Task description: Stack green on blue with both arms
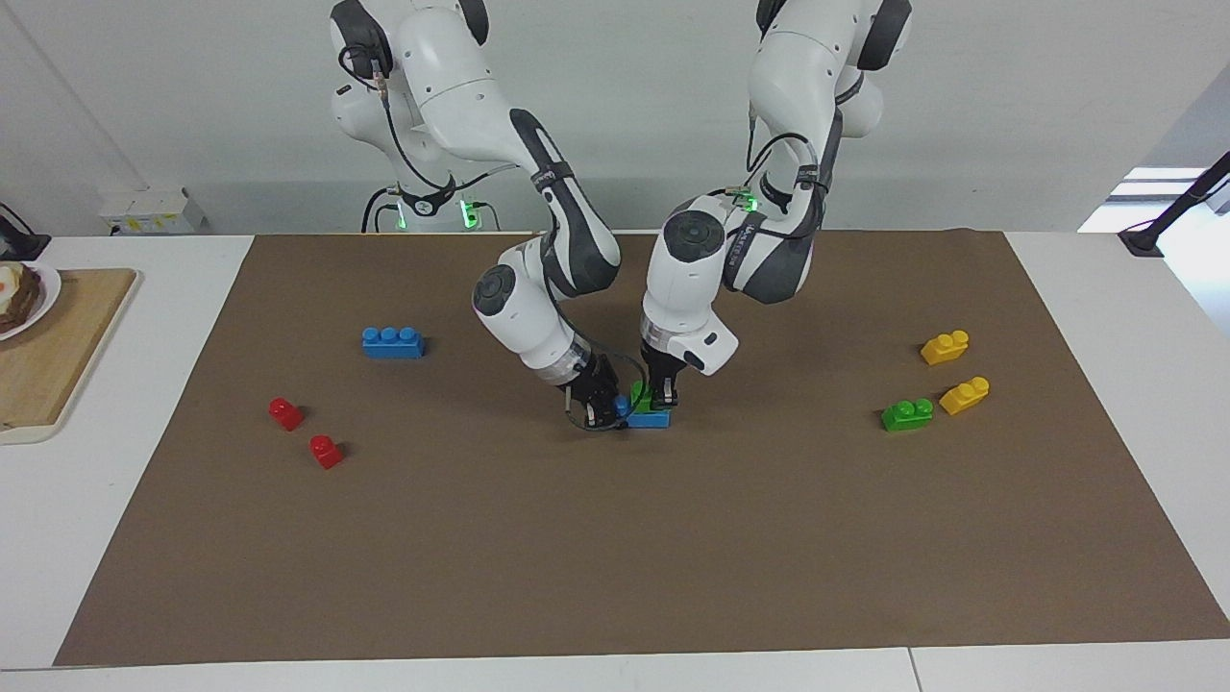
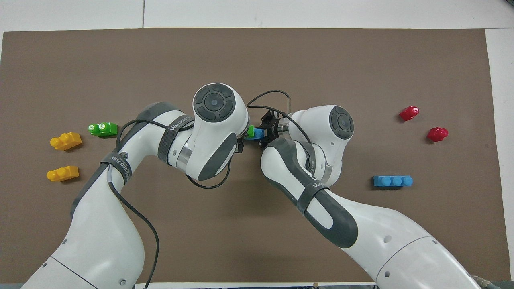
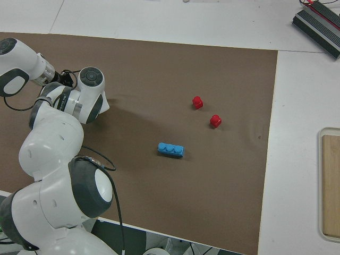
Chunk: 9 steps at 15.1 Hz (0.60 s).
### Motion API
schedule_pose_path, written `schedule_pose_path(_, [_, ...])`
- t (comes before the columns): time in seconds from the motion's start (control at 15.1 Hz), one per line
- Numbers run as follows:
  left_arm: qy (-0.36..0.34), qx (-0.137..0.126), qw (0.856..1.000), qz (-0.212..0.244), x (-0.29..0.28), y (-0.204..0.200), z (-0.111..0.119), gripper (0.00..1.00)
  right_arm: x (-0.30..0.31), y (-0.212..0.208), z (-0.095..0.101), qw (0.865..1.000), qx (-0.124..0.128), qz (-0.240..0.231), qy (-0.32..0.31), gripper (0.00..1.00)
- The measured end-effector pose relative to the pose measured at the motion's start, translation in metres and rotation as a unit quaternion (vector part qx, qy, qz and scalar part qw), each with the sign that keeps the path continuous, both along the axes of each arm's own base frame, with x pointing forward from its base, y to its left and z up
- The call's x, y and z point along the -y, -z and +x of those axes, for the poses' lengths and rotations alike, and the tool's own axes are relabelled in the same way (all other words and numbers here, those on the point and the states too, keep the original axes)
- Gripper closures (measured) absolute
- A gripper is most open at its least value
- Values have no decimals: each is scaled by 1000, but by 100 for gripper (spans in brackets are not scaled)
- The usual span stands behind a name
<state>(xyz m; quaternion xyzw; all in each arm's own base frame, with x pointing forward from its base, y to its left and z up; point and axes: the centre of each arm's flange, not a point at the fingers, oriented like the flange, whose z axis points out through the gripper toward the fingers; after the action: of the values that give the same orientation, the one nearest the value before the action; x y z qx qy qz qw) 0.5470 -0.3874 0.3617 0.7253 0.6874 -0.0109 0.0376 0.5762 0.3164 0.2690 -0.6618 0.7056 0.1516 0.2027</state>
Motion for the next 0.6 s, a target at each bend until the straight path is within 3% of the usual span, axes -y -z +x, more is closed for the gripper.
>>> schedule_pose_path(0.33, [7, 2, 1000, -1, -1, 2, -1, 63, 0, 0, 0, 1000, 0, 0, 0, 65])
schedule_pose_path(0.6, [8, -12, 1000, 12, -15, 20, -3, 22, 0, 0, 0, 1000, 1, 0, 0, 65])
